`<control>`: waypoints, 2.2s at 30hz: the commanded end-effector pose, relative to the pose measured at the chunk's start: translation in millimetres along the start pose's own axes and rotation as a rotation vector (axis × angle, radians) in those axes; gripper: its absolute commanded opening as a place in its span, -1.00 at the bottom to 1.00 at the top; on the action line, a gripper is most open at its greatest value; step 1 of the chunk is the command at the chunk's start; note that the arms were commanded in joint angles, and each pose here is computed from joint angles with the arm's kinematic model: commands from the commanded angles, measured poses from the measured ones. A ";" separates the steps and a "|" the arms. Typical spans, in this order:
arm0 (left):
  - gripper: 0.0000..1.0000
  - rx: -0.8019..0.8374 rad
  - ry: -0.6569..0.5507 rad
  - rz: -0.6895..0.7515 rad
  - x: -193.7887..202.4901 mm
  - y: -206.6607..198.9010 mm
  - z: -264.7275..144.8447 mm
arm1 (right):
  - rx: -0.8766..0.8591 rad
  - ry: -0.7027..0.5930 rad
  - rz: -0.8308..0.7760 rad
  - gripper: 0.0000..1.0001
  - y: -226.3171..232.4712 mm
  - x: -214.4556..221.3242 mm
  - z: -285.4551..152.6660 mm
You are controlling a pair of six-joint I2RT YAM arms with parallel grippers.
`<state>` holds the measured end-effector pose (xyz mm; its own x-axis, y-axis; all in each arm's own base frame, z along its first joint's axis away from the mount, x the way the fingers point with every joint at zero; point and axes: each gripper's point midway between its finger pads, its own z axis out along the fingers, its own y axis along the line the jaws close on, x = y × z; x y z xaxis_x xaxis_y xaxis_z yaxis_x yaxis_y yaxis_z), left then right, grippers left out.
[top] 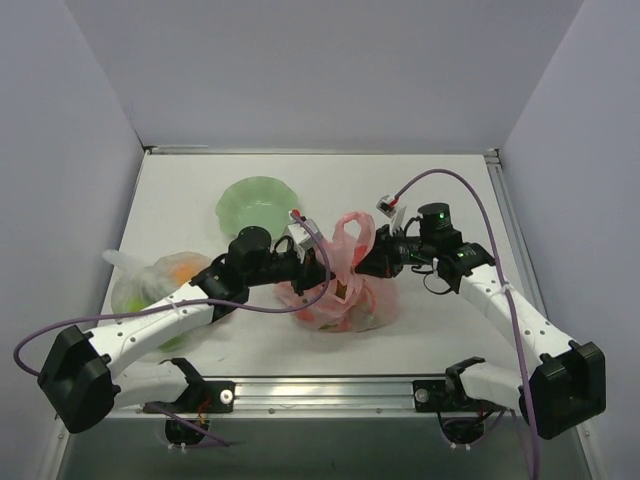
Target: Place the fake fruits into the plastic bag and tie a complex knot
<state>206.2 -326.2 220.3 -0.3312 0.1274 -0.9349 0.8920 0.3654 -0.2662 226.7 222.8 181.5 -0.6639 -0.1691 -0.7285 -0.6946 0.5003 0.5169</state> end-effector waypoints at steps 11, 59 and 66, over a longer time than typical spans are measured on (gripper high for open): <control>-1.00 0.153 -0.115 -0.012 -41.5 -20.6 16.3 | -0.160 -0.089 -0.057 -0.16 53.7 -45.7 5.6; -0.93 0.474 0.179 0.339 -3.1 -43.9 -2.0 | -0.252 0.200 -0.403 0.09 67.9 -0.3 -2.6; -0.83 0.480 0.185 0.321 -2.4 -44.5 6.0 | -0.276 0.164 -0.371 -0.19 73.2 -12.9 4.9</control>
<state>171.4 -338.0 221.2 -0.0618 0.3805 -0.9227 0.9846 -0.1280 -0.1187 185.0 254.1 209.3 -0.3887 -0.4785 -0.7874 -0.9212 0.1880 0.3405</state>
